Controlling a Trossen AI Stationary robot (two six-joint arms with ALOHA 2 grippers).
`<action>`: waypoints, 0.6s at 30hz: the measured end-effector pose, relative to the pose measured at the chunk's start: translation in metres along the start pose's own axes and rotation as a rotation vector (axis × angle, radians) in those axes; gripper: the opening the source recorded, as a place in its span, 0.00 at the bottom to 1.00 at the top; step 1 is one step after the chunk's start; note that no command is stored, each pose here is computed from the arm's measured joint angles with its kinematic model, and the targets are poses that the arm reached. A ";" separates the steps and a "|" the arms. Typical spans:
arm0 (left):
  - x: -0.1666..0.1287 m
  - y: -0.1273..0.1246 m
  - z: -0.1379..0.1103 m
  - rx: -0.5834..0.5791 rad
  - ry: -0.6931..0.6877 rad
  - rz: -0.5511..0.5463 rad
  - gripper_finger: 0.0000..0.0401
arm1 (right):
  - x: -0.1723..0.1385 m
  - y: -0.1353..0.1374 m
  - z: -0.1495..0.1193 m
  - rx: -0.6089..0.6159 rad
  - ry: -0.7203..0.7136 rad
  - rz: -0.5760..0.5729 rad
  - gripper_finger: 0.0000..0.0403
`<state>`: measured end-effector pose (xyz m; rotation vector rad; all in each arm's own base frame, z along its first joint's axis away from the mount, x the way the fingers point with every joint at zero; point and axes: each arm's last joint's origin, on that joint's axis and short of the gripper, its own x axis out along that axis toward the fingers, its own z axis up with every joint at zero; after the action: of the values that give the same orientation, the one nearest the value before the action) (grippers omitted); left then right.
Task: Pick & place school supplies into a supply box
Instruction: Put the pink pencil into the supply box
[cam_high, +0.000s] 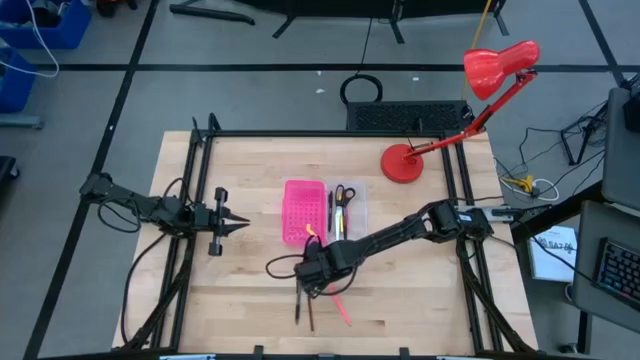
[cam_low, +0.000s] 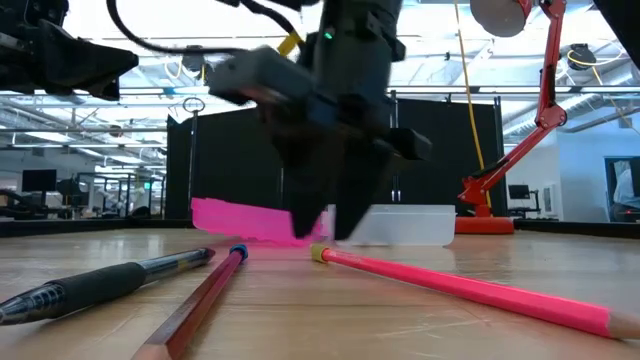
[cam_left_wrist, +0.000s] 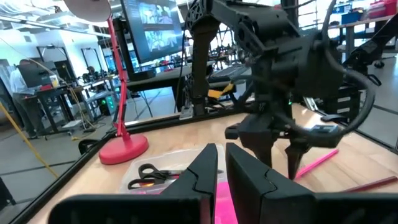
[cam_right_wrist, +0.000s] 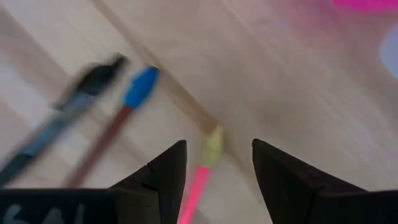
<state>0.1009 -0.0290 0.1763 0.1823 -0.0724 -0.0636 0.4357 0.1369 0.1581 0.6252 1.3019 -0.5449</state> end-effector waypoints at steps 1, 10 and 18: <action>0.000 0.000 0.000 0.000 0.000 0.000 0.10 | 0.002 -0.002 -0.001 -0.001 0.005 -0.008 0.43; 0.000 0.000 -0.001 -0.021 0.009 -0.002 0.10 | 0.017 -0.006 -0.005 -0.001 0.020 0.022 0.43; 0.000 0.000 -0.001 -0.020 0.011 -0.003 0.10 | 0.022 -0.010 -0.007 -0.088 0.022 0.009 0.38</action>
<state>0.1010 -0.0290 0.1751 0.1625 -0.0603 -0.0659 0.4280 0.1340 0.1344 0.5652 1.3361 -0.4720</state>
